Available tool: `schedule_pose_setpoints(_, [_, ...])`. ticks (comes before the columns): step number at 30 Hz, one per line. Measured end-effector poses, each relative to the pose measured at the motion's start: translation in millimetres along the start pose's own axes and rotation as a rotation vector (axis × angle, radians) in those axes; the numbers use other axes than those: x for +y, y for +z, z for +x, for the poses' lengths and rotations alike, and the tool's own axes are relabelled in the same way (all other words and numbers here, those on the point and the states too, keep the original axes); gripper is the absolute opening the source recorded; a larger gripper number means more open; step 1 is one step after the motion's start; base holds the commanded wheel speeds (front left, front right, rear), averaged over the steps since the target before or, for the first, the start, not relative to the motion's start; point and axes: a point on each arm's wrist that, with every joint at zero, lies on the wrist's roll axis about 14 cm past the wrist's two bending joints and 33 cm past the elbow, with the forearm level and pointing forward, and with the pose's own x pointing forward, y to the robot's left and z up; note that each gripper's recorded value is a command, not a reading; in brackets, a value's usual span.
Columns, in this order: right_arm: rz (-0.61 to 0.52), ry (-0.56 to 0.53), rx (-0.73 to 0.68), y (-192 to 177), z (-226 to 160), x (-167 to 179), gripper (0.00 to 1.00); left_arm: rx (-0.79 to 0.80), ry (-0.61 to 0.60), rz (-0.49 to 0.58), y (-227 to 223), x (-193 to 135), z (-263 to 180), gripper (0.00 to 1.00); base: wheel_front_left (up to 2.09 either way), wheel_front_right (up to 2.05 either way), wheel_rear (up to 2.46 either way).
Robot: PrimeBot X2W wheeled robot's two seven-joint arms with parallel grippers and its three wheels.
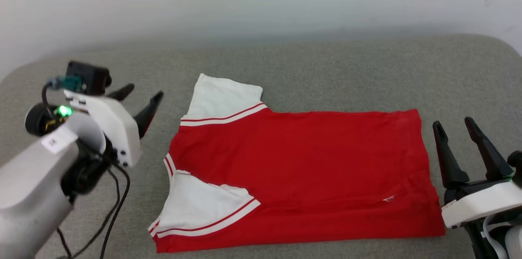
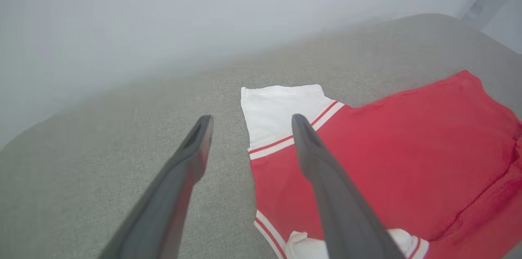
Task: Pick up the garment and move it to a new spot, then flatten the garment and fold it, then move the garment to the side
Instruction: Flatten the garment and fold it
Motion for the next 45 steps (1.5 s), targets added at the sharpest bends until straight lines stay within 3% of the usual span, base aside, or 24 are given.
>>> schedule_pose_setpoints(7, [-0.011, -0.007, 0.016, -12, 5, 4, 1.0, 0.06, -0.031, 0.0, 19, 7, 58, 1.0, 0.0, 0.0, 0.0])
schedule_pose_setpoints(20, [-0.039, -0.052, 0.094, -47, 25, -14, 1.0, 0.499, -0.107, 0.036, -27, 11, 149, 1.0, 0.0, 0.0, 0.0])
schedule_pose_setpoints(25, [-0.053, -0.062, 0.13, -63, 32, -20, 1.0, 0.548, -0.117, 0.02, -39, 12, 179, 1.0, 0.0, 0.0, 0.0])
schedule_pose_setpoints(28, [-0.061, -0.072, 0.149, -71, 34, -24, 1.0, 0.626, -0.11, 0.057, -65, 17, 189, 1.0, 0.0, 0.0, 0.0])
schedule_pose_setpoints(34, [-0.073, -0.086, 0.179, -86, 39, -30, 1.0, 0.745, -0.11, 0.026, -110, 23, 199, 1.0, 0.0, 0.0, 0.0])
schedule_pose_setpoints(42, [-0.077, -0.085, 0.194, -94, 42, -30, 1.0, 0.801, -0.139, 0.006, -130, 17, 197, 1.0, 0.0, 0.0, 0.0])
schedule_pose_setpoints(43, [-0.076, -0.084, 0.194, -95, 43, -30, 1.0, 0.803, -0.142, 0.007, -131, 16, 197, 0.35, 0.0, 0.0, 0.0])
schedule_pose_setpoints(44, [-0.077, -0.082, 0.193, -94, 44, -30, 1.0, 0.804, -0.146, 0.007, -131, 15, 196, 0.0, 0.0, 0.0, 0.0])
schedule_pose_setpoints(45, [-0.079, -0.08, 0.19, -93, 45, -30, 1.0, 0.805, -0.15, 0.013, -131, 14, 196, 0.0, 0.0, 0.0, 0.0])
